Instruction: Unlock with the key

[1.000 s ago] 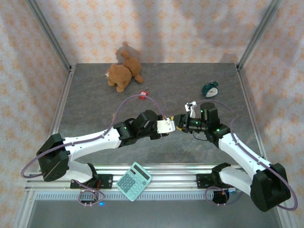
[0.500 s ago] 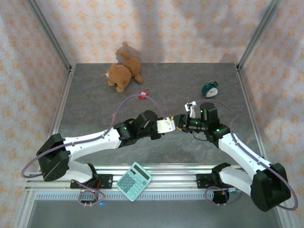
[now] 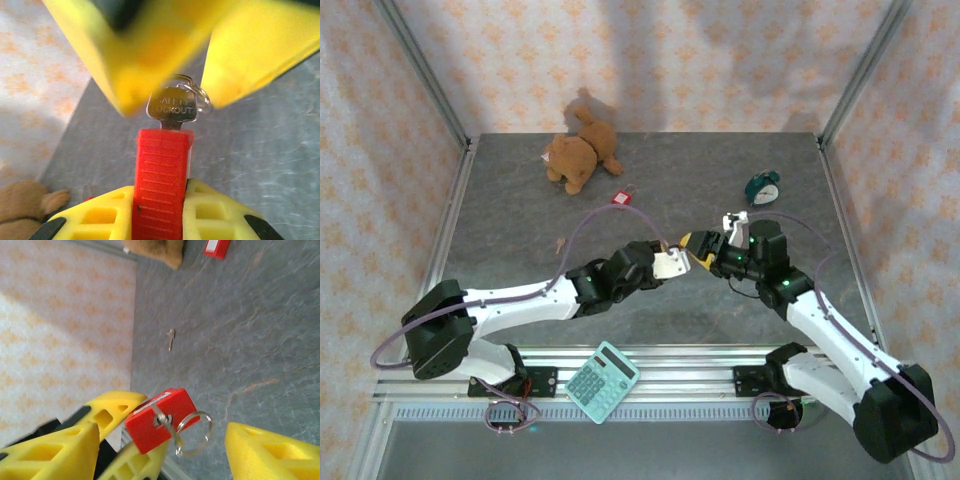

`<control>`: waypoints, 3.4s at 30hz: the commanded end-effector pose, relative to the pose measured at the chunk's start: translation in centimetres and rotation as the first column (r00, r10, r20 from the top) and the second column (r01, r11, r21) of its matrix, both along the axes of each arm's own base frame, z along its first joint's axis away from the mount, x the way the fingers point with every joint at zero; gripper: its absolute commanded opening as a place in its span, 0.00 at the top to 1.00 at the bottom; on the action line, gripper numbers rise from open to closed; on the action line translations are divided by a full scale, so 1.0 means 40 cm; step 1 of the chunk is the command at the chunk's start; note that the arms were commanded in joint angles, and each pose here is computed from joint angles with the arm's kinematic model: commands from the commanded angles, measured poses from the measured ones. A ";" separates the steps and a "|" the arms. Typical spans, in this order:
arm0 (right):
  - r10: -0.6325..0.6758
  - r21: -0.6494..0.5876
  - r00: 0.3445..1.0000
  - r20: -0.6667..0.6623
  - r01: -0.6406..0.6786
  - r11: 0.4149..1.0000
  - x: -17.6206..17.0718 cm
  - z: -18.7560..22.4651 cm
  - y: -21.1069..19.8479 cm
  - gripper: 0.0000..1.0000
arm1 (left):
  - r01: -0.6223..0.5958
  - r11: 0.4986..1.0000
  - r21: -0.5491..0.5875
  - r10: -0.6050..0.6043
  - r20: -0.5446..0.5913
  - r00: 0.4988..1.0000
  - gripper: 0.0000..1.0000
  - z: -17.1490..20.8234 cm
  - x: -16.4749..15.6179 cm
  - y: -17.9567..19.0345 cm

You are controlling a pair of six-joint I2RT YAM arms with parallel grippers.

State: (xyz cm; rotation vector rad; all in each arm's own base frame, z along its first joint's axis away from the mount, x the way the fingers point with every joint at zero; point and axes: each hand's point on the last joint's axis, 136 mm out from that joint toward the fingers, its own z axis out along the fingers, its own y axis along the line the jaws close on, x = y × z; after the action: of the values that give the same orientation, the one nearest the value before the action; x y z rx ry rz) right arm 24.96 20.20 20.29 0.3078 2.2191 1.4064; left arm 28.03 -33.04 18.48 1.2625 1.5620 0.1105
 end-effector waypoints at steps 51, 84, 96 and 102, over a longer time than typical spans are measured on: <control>-0.260 0.067 0.954 -0.147 0.272 0.960 0.037 -0.058 -0.060 0.80 | -0.278 0.947 0.159 0.103 0.671 0.734 0.67 0.026 0.021 -0.122; -0.255 -0.027 0.947 -0.194 0.255 0.967 0.051 -0.190 0.009 0.83 | -0.345 0.910 -0.229 0.409 0.361 0.838 0.21 0.171 -0.140 0.306; -0.257 -0.058 0.924 -0.283 0.251 0.966 0.076 -0.286 0.044 0.83 | -0.334 0.924 -0.189 0.381 0.353 0.855 0.21 0.131 -0.134 0.272; -0.267 -0.094 0.918 -0.293 0.251 0.964 0.074 -0.313 0.039 0.83 | -0.334 0.925 -0.183 0.379 0.344 0.859 0.20 0.118 -0.134 0.271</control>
State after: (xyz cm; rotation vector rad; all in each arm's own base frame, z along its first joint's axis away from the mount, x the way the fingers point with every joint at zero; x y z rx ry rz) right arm 26.68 21.31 6.36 0.8439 2.4061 1.2005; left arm 22.59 -22.21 23.80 0.7928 1.4107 0.4831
